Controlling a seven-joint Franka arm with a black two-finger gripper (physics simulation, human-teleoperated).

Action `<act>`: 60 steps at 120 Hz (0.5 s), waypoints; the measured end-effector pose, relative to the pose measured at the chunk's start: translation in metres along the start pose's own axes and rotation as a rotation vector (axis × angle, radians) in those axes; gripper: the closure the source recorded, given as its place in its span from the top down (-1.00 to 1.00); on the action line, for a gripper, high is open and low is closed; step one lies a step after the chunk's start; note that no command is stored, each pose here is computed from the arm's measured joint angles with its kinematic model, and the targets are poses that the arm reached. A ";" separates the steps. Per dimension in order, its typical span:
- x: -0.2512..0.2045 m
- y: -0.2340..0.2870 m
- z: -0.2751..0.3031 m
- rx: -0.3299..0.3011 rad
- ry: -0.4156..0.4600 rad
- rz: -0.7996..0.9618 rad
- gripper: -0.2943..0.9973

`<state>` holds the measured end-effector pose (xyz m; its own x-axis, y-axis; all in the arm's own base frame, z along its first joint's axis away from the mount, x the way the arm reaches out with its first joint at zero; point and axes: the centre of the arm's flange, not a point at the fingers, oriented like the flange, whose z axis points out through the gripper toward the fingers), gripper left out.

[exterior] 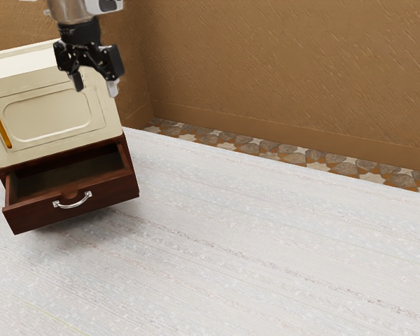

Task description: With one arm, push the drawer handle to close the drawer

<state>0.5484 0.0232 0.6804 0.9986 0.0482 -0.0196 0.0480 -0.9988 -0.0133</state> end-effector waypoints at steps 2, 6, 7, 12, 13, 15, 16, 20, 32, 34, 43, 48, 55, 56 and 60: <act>0.000 -0.003 0.000 0.000 -0.005 -0.005 0.54; -0.001 -0.007 0.001 -0.001 -0.014 -0.013 0.54; -0.002 -0.008 0.001 -0.001 -0.017 -0.015 0.54; -0.003 -0.013 0.002 -0.002 -0.026 -0.023 0.54; -0.003 -0.013 0.002 -0.003 -0.027 -0.025 0.54; -0.003 -0.014 0.002 -0.003 -0.030 -0.027 0.54; -0.004 -0.015 0.002 -0.003 -0.032 -0.027 0.54; -0.005 -0.016 0.002 -0.003 -0.036 -0.030 0.54; -0.047 -0.013 -0.064 0.001 0.087 -0.029 0.54; -0.060 -0.013 -0.078 0.002 0.114 -0.033 0.54; -0.118 -0.011 -0.110 0.034 0.176 -0.098 0.55; -0.139 0.008 -0.113 0.098 0.190 -0.120 0.54; -0.169 0.033 -0.122 0.153 0.229 -0.151 0.54; -0.173 0.035 -0.124 0.155 0.234 -0.157 0.54; -0.188 0.056 -0.128 0.155 0.245 -0.168 0.54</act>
<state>0.3658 -0.0433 0.8116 0.9532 0.1887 0.2364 0.2273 -0.9625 -0.1483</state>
